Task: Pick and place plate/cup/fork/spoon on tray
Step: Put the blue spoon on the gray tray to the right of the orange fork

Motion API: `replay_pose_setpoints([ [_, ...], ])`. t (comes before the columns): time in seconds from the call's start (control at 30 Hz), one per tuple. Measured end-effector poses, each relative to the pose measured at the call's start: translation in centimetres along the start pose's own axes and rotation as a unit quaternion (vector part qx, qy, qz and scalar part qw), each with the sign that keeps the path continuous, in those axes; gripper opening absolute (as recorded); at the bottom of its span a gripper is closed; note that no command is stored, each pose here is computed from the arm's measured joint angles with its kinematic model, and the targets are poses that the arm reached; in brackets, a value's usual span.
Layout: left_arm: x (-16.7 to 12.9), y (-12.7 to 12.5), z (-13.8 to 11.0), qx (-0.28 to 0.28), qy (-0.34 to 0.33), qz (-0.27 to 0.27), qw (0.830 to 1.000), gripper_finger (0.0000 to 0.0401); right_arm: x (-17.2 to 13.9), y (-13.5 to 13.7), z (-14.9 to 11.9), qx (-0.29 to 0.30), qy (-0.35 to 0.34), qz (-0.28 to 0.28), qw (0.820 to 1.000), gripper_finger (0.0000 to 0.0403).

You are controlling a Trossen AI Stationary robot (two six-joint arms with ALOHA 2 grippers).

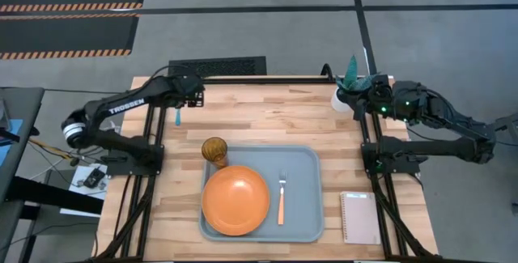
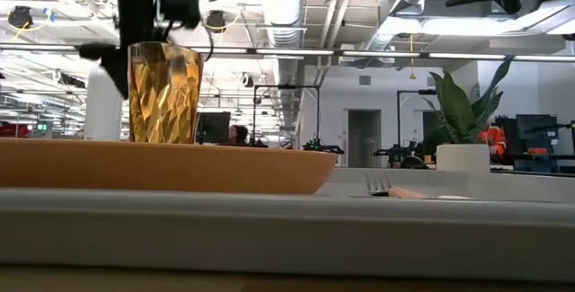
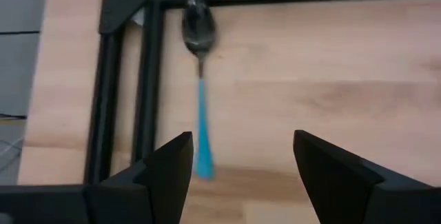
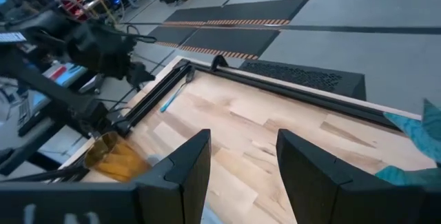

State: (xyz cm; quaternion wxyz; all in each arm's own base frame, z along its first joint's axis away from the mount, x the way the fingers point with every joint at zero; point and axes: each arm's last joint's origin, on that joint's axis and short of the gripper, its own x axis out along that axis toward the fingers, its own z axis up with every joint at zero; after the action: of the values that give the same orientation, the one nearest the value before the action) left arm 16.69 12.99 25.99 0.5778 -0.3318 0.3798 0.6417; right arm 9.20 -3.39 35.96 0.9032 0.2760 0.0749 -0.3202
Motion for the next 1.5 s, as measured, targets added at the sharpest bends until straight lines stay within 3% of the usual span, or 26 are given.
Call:
replay_pose_setpoints([
  [0.27, 5.2, 1.9, 0.4, -0.041, 0.036, -0.017, 0.998, 0.0229, 0.1, -0.2, 0.1, 0.004, -0.006, -0.012, 1.0, 0.0188],
  [0.43, 7.3, 2.9, -0.7, -0.13, 0.056, 0.006, 0.99, 0.0213, 0.1, -0.4, 0.2, 0.005, -0.009, -0.018, 1.0, 0.0188],
  [0.63, 9.2, 2.8, -1.9, -0.167, 0.035, -0.018, 0.985, 0.0204, 0.1, -0.5, 0.3, 0.008, -0.014, -0.026, 1.0, 0.0188],
  [0.8, 10.0, 3.5, -1.9, -0.194, -0.005, 0.018, 0.981, 0.0203, 0.1, -0.6, 0.4, 0.01, -0.016, -0.031, 0.999, 0.0188],
  [0.9, 10.5, 3.6, -1.7, -0.211, -0.015, 0.009, 0.977, 0.0203, 0.1, -0.6, 0.4, 0.01, -0.016, -0.031, 0.999, 0.0188],
  [1.37, 15.7, 2.0, -2.4, -0.167, 0.02, 0.069, 0.983, 0.0203, 0.1, -0.6, 0.4, 0.011, -0.016, -0.03, 0.999, 0.0188],
  [1.5, 16.2, 1.7, -2.5, -0.165, 0.027, 0.071, 0.983, 0.0175, 0.2, -0.6, 0.4, 0.011, -0.016, -0.03, 0.999, 0.0188],
])
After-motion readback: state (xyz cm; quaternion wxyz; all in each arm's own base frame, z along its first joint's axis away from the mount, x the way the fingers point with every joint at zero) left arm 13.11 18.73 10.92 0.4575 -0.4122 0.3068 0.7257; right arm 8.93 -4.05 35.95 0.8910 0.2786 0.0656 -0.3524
